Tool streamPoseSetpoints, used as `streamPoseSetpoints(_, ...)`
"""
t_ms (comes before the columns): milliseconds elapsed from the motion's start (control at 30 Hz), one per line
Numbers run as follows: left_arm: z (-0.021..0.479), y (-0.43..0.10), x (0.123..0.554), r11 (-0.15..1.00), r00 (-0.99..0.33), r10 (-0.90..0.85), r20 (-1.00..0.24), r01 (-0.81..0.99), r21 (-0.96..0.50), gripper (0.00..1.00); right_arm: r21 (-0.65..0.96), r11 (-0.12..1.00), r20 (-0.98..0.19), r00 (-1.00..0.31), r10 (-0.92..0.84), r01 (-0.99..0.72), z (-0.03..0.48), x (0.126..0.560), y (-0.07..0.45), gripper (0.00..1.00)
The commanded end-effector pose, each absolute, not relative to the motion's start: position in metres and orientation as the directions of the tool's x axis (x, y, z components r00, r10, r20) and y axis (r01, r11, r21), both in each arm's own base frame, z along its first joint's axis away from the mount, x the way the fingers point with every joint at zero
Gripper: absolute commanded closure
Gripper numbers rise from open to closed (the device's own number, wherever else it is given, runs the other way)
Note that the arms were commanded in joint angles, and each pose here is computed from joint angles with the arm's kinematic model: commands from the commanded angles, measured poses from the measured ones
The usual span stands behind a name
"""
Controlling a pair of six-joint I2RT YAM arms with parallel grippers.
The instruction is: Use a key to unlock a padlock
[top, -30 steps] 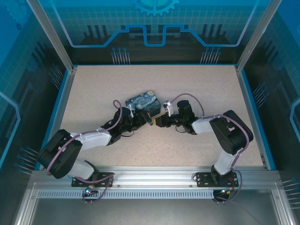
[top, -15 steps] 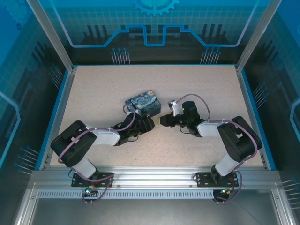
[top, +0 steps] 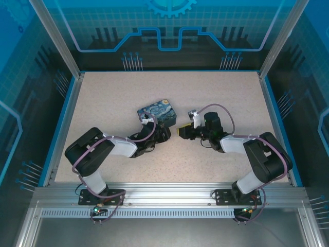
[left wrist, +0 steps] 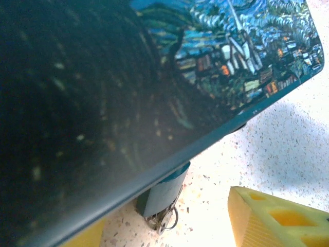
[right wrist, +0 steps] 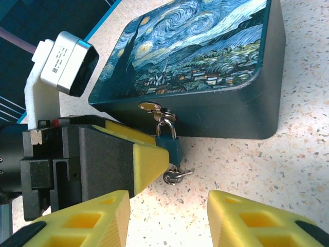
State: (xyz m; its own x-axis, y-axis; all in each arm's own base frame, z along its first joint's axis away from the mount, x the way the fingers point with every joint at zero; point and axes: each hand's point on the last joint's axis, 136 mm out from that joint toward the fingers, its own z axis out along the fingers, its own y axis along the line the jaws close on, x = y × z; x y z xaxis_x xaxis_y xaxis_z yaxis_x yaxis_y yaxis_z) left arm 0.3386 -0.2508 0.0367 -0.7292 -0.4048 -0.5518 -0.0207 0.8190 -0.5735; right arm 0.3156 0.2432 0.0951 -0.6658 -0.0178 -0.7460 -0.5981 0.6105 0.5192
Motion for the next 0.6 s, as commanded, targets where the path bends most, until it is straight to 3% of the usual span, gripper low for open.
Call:
streamPoseSetpoints(0, 0.0426, -0.2529, 0.3523, 0.832, -0.688, -0.406, -0.602, -0.004, -0.555, 0.37, 0.502, 0.621, -0.759, -0.651, -0.018, -0.602, 0.0981, 0.3159, 0.2359, 0.56)
streamPoseSetpoints(300, 0.0388, -0.2575, 0.3603, 0.822, -0.669, -0.420, -0.613, 0.005, -0.569, 0.44, 0.499, 0.615, -0.765, -0.643, -0.017, -0.610, 0.1013, 0.3149, 0.2351, 0.56)
streamPoseSetpoints(567, 0.0406, -0.2589, 0.3613, 0.815, -0.662, -0.428, -0.616, 0.011, -0.579, 0.63, 0.501, 0.611, -0.764, -0.645, -0.020, -0.612, 0.1006, 0.3140, 0.2352, 0.56)
